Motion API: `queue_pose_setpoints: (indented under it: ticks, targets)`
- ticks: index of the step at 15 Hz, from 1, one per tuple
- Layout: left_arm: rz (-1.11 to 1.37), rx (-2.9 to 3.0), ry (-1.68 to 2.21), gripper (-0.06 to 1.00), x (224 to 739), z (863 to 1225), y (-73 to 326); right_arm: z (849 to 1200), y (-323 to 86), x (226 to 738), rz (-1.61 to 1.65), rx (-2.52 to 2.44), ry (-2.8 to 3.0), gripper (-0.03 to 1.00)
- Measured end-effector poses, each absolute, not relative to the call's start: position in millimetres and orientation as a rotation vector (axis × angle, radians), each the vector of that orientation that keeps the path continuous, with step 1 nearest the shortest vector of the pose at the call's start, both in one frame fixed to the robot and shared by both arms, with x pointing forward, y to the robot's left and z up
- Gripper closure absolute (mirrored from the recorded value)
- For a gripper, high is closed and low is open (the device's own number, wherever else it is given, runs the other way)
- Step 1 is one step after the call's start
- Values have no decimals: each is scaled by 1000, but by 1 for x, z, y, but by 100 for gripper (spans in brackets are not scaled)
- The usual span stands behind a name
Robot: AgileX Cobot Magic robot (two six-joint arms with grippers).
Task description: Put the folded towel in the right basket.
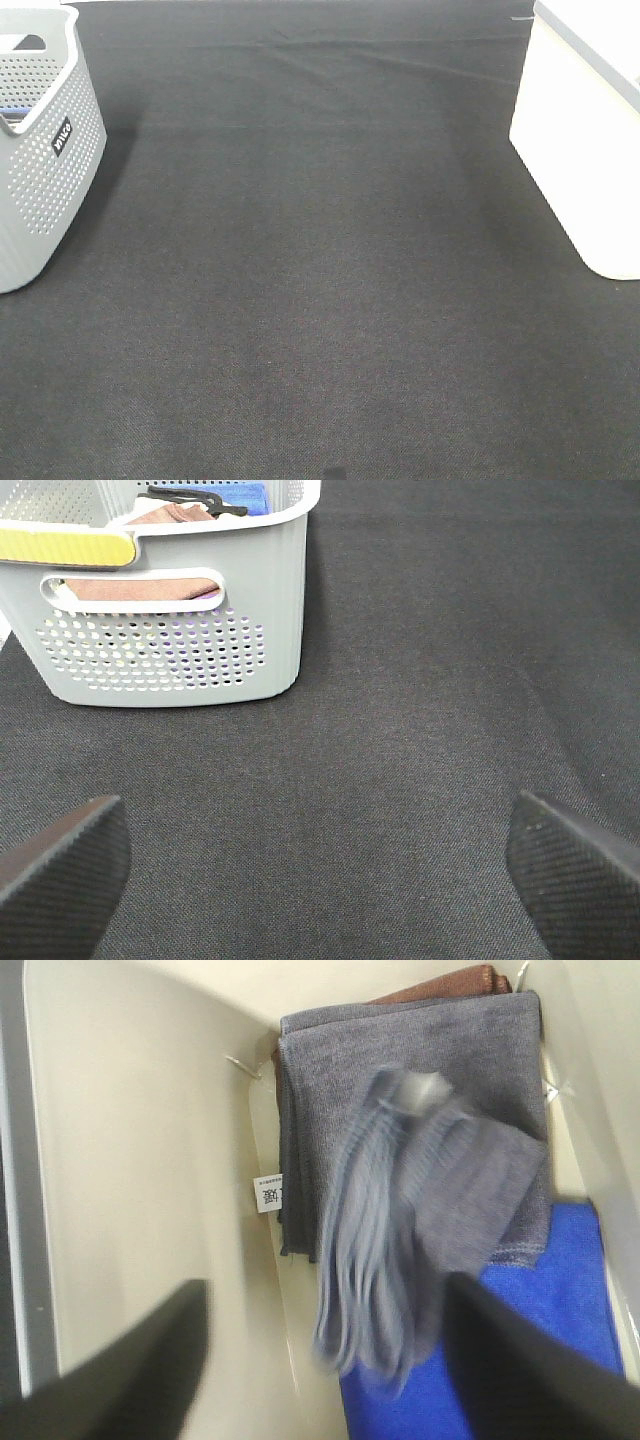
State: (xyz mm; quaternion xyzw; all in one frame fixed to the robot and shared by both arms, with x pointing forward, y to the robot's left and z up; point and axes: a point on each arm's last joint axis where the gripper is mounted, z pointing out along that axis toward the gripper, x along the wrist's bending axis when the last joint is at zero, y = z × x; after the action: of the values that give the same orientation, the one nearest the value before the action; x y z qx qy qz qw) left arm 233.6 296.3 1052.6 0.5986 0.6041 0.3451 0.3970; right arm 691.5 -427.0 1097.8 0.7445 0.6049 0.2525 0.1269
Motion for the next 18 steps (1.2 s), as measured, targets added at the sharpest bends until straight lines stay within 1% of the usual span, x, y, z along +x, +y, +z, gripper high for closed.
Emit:
queue_pose_setpoints:
  ticks: [1,2,4,7,10,11,13,15,18]
  targets:
    - [874,1517,1530,-2,234,1053,296,1098,-427,691,734,2167,1761,25]
    - [874,1517,1530,-2,234,1053,296,1098,-423,693,744,2163,1769,22]
    - [874,1517,1530,-2,234,1053,296,1102,-403,696,761,2126,1816,21]
    - [874,1517,1530,-2,234,1053,296,1120,-351,696,775,1989,1927,21]
    - [874,1517,1530,-2,234,1053,296,1134,-307,691,773,1895,1996,21]
    - [874,1517,1530,-2,234,1053,296,1134,-307,691,773,1895,1996,21]
    - [874,1517,1530,-2,234,1053,296,1136,-285,689,760,1860,2027,21]
    - [874,1517,1530,-2,234,1053,296,1140,-275,680,743,1838,2048,21]
    - [874,1517,1530,-2,234,1053,296,1151,-277,639,687,1867,2058,21]
